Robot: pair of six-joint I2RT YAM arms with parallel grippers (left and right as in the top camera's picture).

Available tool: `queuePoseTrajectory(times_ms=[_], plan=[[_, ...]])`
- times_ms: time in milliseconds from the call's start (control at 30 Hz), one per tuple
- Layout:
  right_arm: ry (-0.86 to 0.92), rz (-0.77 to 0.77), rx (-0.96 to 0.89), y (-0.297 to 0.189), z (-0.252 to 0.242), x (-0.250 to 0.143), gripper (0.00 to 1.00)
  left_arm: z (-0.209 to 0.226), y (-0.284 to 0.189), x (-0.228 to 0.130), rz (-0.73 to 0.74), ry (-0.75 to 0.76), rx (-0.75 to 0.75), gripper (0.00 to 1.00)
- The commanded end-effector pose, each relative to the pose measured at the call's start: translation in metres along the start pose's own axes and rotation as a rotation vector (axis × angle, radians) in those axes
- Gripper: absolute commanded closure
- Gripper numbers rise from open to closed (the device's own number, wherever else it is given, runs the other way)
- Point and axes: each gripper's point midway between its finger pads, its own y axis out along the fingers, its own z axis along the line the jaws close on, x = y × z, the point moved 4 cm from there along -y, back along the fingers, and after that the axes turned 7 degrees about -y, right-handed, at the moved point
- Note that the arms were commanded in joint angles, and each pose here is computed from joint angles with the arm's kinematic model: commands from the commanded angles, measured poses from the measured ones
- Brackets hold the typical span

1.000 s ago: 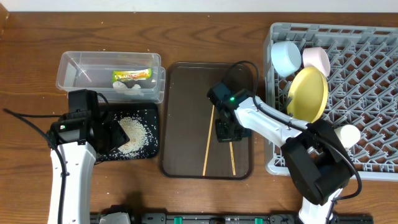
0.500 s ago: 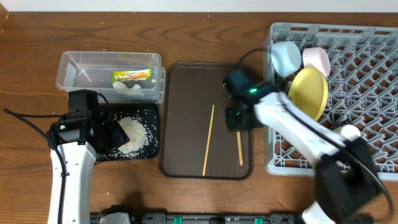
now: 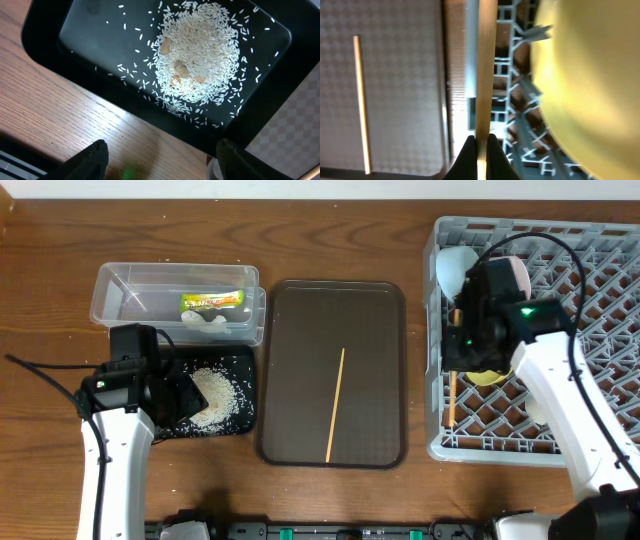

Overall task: Sort waste into correct bins and load items into the dishwasher rack
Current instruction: 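Return the right gripper to the remaining chopstick on the tray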

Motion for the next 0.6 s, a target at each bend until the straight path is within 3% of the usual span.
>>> queuePoseTrajectory(times_ms=[0, 300, 333, 467, 567], plan=[[-0.029, 0.035, -0.017, 0.009, -0.015, -0.001, 0.99, 0.001, -0.002, 0.002, -0.009, -0.015, 0.001, 0.28], [-0.024, 0.081, -0.017, 0.042, -0.021, 0.009, 0.96, 0.001, -0.002, 0.002, -0.009, -0.015, 0.002, 0.28], [-0.026, 0.077, -0.014, 0.042, -0.02, 0.01, 0.94, 0.001, -0.002, 0.002, -0.009, -0.015, 0.002, 0.28], [-0.029, 0.06, -0.013, 0.04, -0.019, 0.013, 0.68, 0.001, -0.002, 0.002, -0.009, -0.015, 0.001, 0.28], [-0.029, 0.041, -0.011, 0.034, -0.019, 0.015, 0.64, 0.001, -0.002, 0.002, -0.009, -0.015, 0.001, 0.28]])
